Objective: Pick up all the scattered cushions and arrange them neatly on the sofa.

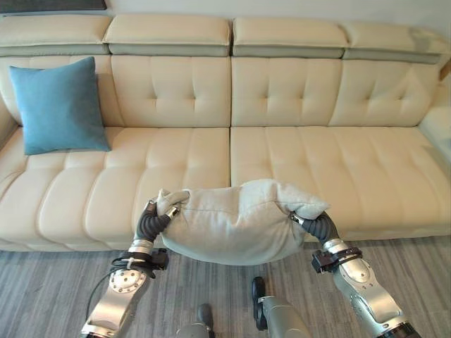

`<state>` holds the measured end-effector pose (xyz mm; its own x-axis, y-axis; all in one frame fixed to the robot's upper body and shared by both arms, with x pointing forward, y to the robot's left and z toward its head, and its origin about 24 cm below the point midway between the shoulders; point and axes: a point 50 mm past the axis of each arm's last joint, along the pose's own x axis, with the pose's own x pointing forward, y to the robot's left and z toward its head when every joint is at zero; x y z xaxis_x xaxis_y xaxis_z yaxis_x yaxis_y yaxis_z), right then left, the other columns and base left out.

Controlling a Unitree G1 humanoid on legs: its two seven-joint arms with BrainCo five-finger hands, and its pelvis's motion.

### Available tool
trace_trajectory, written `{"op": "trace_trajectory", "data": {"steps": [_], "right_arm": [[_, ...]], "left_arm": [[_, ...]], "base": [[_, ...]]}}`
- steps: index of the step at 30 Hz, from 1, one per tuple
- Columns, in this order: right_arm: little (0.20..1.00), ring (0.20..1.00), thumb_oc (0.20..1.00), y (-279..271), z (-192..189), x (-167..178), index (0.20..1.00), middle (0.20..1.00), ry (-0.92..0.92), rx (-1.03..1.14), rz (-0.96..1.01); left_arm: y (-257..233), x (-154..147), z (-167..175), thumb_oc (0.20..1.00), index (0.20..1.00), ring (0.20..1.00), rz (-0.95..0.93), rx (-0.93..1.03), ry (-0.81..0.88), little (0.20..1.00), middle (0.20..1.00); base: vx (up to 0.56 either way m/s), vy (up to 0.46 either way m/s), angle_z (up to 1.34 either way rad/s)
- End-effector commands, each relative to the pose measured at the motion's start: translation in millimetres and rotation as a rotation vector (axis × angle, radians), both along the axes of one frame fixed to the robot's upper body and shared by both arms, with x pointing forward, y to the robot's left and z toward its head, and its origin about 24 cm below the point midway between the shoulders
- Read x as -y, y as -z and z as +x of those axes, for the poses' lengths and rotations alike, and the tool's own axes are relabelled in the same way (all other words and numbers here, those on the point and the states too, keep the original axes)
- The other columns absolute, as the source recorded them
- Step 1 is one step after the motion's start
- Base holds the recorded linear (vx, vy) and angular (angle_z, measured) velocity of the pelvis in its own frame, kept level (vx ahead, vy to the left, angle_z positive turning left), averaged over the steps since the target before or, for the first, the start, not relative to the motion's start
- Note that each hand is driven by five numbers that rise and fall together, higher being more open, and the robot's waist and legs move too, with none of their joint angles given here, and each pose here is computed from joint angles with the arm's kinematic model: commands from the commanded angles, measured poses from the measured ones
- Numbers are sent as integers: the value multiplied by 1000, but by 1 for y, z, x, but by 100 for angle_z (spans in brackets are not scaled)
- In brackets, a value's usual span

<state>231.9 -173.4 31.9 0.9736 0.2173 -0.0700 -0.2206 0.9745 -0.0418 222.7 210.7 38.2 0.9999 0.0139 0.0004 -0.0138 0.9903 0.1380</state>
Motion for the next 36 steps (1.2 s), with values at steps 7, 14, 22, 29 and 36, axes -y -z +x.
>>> {"op": "trace_trajectory", "data": {"steps": [7, 14, 22, 29, 36], "right_arm": [[200, 200, 200, -63, 5, -8, 200, 200, -114, 318, 77], [200, 200, 200, -64, 4, -3, 200, 200, -91, 322, 51], [200, 200, 200, -53, 3, -5, 200, 200, -69, 282, 27], [200, 200, 200, -52, 9, -25, 200, 200, -117, 283, 69], [200, 200, 200, -58, 15, -28, 200, 200, -141, 307, 73]], "left_arm": [[-36, 38, 15, 200, 200, 200, -16, 193, 229, 200, 200], [-37, 45, 21, 200, 200, 200, -19, 189, 261, 200, 200], [-30, 42, 14, 200, 200, 200, -19, 155, 240, 200, 200], [-33, 25, 17, 200, 200, 200, 52, 154, 198, 200, 200], [-30, 14, 13, 200, 200, 200, 75, 150, 144, 200, 200]], "base": [[315, -149, 26], [179, -8, -7], [229, 139, -26], [154, 164, -47], [175, 9, 0]]}}
